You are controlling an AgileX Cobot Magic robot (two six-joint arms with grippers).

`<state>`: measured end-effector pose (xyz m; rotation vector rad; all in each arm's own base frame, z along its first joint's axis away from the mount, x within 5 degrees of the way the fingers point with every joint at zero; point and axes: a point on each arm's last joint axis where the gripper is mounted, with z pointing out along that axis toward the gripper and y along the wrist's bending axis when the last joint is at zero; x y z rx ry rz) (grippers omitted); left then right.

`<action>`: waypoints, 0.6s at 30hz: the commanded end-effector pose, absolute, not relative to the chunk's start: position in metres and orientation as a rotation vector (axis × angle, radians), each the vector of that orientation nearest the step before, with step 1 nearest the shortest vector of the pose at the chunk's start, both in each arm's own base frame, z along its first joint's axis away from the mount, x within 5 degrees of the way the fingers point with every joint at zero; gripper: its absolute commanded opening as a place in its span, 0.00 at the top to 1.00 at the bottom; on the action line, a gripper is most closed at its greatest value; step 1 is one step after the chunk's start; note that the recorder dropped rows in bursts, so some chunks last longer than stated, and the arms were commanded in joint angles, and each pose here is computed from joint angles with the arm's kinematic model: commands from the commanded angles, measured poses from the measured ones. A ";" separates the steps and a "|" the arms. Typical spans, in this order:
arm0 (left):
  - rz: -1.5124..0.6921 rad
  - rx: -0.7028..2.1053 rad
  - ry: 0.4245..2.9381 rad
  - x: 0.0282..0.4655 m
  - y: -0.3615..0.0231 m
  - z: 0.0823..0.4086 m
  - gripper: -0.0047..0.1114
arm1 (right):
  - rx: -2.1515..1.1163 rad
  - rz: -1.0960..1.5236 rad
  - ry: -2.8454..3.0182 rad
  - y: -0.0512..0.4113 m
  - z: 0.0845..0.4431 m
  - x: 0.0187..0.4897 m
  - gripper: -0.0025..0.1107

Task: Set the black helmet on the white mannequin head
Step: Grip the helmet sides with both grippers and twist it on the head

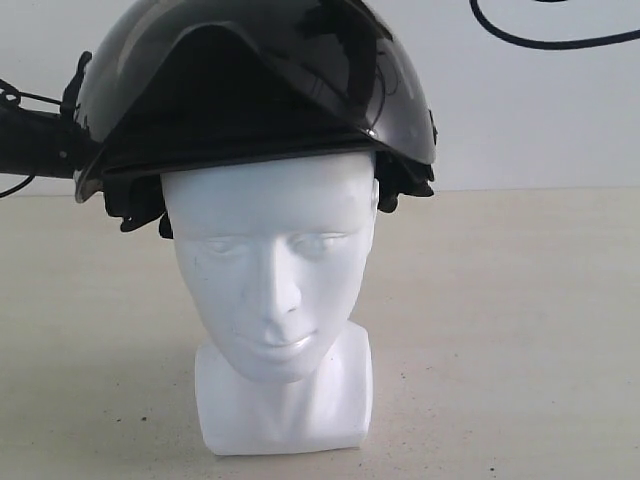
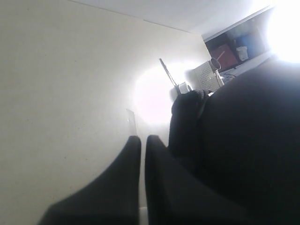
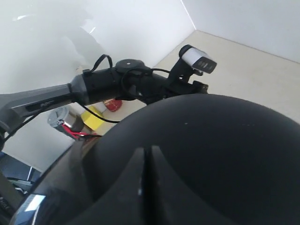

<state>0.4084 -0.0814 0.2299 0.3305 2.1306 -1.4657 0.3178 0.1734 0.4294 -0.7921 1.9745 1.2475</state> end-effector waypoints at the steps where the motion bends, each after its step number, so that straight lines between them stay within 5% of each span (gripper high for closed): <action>1: -1.477 0.434 2.101 0.401 -0.090 0.243 0.92 | -0.910 1.224 2.054 0.173 0.414 0.304 0.98; 18: -1.415 0.512 2.054 0.389 -0.089 0.274 0.92 | -0.928 1.218 2.046 0.166 0.416 0.281 0.98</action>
